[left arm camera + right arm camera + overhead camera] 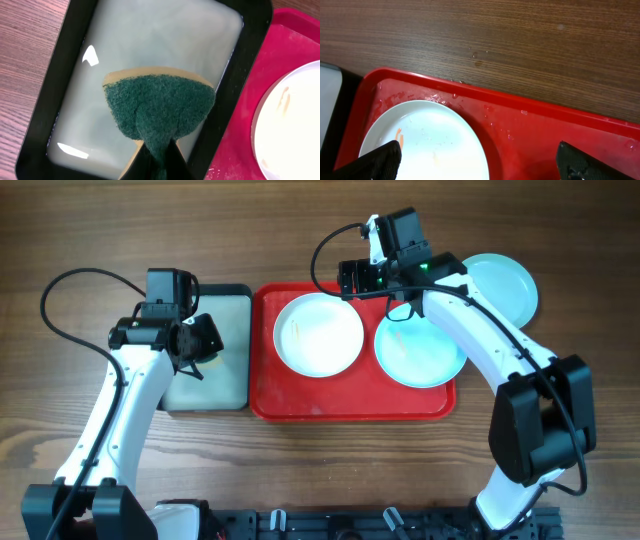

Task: Clean dirty plates on tray and stack at the side
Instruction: 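Grasp the white plate rim on the red tray with the right gripper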

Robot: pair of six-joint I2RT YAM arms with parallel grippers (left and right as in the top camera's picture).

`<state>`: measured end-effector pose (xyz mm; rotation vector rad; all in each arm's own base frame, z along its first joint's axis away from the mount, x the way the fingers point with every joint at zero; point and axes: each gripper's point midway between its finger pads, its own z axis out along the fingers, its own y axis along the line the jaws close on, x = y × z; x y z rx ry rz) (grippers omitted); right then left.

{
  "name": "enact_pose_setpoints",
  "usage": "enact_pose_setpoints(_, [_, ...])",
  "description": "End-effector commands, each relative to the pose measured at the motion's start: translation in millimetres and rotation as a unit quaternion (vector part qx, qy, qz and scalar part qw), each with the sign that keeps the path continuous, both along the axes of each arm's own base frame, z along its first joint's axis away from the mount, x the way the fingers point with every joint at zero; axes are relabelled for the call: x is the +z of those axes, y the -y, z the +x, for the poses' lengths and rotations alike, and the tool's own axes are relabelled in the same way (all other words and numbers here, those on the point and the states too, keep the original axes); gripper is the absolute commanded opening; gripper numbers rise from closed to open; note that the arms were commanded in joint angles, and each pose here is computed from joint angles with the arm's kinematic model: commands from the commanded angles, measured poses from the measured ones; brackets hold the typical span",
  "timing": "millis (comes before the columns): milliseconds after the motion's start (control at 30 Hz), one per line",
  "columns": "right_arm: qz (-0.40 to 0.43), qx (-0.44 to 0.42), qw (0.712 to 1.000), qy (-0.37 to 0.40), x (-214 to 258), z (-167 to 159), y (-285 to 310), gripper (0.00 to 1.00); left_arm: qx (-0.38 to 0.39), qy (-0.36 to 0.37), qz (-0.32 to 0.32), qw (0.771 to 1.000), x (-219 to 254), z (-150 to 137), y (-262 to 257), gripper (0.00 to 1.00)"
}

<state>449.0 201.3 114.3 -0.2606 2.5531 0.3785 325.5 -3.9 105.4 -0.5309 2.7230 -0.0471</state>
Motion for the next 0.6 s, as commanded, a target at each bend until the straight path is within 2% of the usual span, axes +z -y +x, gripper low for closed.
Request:
enact_pose_setpoints(0, [0.007, 0.006, 1.000, 0.017, 15.4, 3.0, -1.7, 1.00, 0.000, 0.007, -0.006, 1.000, 1.2, 0.7, 3.2, 0.04])
enact_pose_setpoints(567, [0.007, 0.005, 1.000, 0.018, 15.6, 3.3, -1.6, 1.00, 0.000, 0.018, -0.007, 1.000, 3.2, 5.5, 3.6, 0.04])
